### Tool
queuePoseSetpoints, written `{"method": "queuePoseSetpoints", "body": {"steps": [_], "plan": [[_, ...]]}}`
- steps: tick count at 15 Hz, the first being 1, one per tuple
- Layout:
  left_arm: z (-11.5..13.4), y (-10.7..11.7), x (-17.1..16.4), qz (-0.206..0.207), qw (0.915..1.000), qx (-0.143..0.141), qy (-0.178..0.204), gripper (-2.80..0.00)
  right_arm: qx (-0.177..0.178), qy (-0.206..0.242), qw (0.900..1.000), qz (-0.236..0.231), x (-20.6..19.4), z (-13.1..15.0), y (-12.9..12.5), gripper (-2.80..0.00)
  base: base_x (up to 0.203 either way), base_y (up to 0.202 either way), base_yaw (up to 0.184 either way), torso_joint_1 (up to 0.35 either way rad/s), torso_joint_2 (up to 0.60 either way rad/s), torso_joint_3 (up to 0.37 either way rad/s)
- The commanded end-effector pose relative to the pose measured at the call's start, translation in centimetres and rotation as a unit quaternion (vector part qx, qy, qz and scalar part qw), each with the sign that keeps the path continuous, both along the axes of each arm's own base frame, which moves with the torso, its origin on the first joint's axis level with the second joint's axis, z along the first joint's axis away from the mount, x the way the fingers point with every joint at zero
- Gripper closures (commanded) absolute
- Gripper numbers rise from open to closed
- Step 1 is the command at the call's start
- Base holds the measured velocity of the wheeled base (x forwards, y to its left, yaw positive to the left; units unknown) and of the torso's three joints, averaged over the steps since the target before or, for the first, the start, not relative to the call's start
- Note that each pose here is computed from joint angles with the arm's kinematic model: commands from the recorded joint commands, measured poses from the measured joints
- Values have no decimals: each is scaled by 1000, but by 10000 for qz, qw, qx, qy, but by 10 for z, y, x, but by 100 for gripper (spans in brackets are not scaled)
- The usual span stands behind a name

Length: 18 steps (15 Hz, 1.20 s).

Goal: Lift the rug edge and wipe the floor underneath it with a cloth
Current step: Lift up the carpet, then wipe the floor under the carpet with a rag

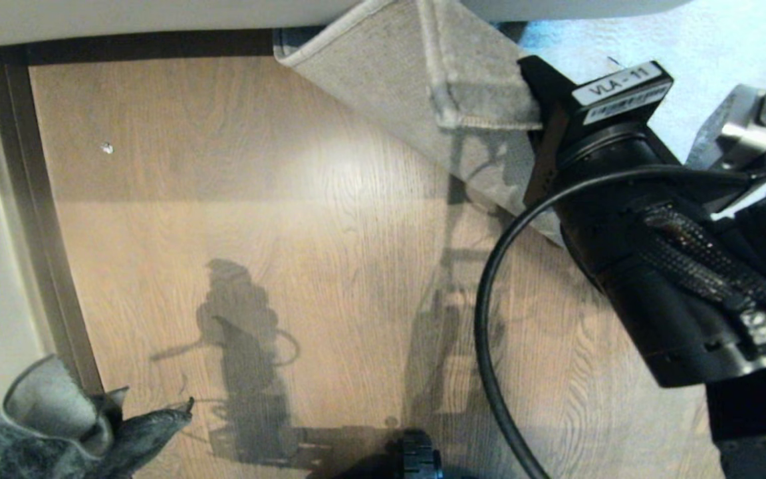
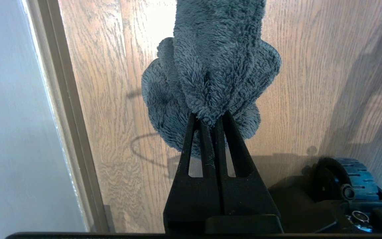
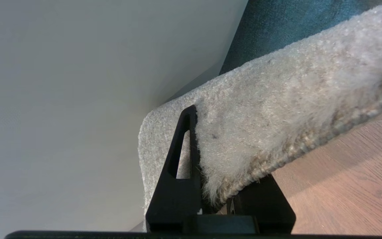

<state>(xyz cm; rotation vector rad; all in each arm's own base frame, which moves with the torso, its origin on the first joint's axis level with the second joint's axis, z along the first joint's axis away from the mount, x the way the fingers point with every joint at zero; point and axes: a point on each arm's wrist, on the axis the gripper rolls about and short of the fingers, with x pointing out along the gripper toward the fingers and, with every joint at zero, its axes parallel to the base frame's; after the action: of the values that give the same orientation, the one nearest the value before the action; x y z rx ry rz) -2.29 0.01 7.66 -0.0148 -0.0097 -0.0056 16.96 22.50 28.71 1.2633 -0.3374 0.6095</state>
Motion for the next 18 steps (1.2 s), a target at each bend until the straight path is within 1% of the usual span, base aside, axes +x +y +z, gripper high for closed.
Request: {"method": "queuePoseSetpoints", "body": {"steps": [1,5,9,12,14,15,18], "plan": [[0,0,0,19,10000,-17,-5,0,161,-89,9998,11,1,0,1,0,0,0,0,0,0,0],[0,0,0,-11,10000,-41,3,0,88,-88,9999,68,3,-3,5,0,0,0,0,0,0,0],[0,0,0,-19,10000,-56,14,0,114,-107,9998,78,6,-3,10,0,0,0,0,0,0,0],[-1,0,-1,-26,9998,-48,187,0,116,-108,9998,78,10,-4,16,0,0,0,0,0,0,0],[-1,0,-1,-26,9998,-40,187,0,127,-122,9998,74,12,-4,18,0,0,0,0,0,0,0],[-1,0,-1,-26,9998,-27,186,0,117,-121,9998,70,12,-4,19,0,0,0,0,0,0,0],[2,0,-2,-93,9997,171,141,0,105,-115,9998,76,13,-5,19,0,0,0,0,0,0,0]]}}
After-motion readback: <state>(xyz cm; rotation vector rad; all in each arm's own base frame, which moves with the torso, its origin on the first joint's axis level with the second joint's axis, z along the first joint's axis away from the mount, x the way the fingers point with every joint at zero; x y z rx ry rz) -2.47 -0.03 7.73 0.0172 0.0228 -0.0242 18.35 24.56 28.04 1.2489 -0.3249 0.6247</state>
